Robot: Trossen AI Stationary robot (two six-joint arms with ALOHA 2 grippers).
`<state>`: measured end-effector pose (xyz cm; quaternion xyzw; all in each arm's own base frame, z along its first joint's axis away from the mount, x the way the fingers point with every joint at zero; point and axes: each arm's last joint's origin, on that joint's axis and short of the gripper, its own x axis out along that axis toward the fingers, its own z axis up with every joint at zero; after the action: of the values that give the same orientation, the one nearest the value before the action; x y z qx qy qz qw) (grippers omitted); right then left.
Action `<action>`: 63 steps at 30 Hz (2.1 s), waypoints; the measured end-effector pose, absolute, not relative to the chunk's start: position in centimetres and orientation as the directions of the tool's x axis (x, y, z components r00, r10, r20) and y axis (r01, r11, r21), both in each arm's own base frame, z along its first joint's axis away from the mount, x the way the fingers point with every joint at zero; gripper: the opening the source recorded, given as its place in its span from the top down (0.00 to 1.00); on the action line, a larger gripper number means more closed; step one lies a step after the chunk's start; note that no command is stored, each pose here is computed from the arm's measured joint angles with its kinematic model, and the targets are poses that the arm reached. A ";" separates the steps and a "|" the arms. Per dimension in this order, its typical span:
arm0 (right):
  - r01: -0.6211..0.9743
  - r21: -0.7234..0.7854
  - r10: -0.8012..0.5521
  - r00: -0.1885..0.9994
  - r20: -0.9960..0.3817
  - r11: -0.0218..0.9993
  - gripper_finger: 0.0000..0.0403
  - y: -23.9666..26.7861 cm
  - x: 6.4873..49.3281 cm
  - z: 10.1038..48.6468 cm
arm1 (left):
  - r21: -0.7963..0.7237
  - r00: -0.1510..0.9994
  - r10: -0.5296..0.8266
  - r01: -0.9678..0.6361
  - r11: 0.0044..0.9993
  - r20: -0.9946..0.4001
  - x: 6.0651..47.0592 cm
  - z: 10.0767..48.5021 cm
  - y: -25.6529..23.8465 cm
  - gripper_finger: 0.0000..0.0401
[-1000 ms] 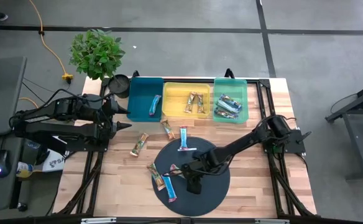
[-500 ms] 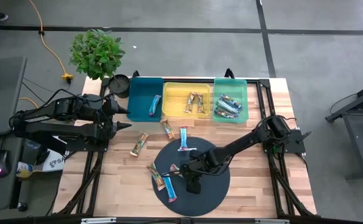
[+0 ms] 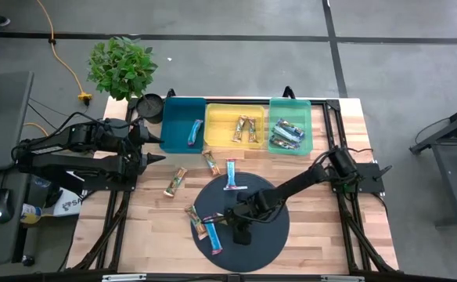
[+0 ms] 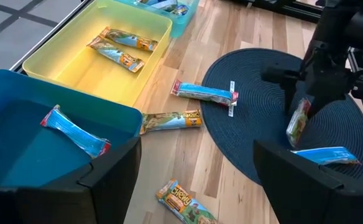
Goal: Pick and place Granola Bars by type
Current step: Put the red granola bar into the blue bin
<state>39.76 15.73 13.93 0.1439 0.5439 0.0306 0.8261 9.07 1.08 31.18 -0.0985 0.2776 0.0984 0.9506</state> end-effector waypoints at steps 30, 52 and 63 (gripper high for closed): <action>0.119 0.325 0.244 0.441 -0.864 0.938 0.79 15.9 40.2 14.1 | -0.132 0.825 0.132 -0.242 0.961 -0.550 9.0 31.1 1.1 0.24; 0.118 0.345 0.249 0.484 -0.839 0.931 0.93 16.0 40.7 14.7 | -0.132 0.825 0.132 -0.242 0.961 -0.550 9.1 31.1 1.1 0.24; 0.083 0.203 0.125 0.551 -0.825 0.976 0.93 16.3 42.6 20.0 | -0.132 0.825 0.132 -0.242 0.961 -0.550 9.1 31.2 1.1 0.24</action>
<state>42.56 16.30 19.97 0.1097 0.4736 0.0120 0.8738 9.05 1.08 31.15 -0.0985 0.2791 0.0983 0.9501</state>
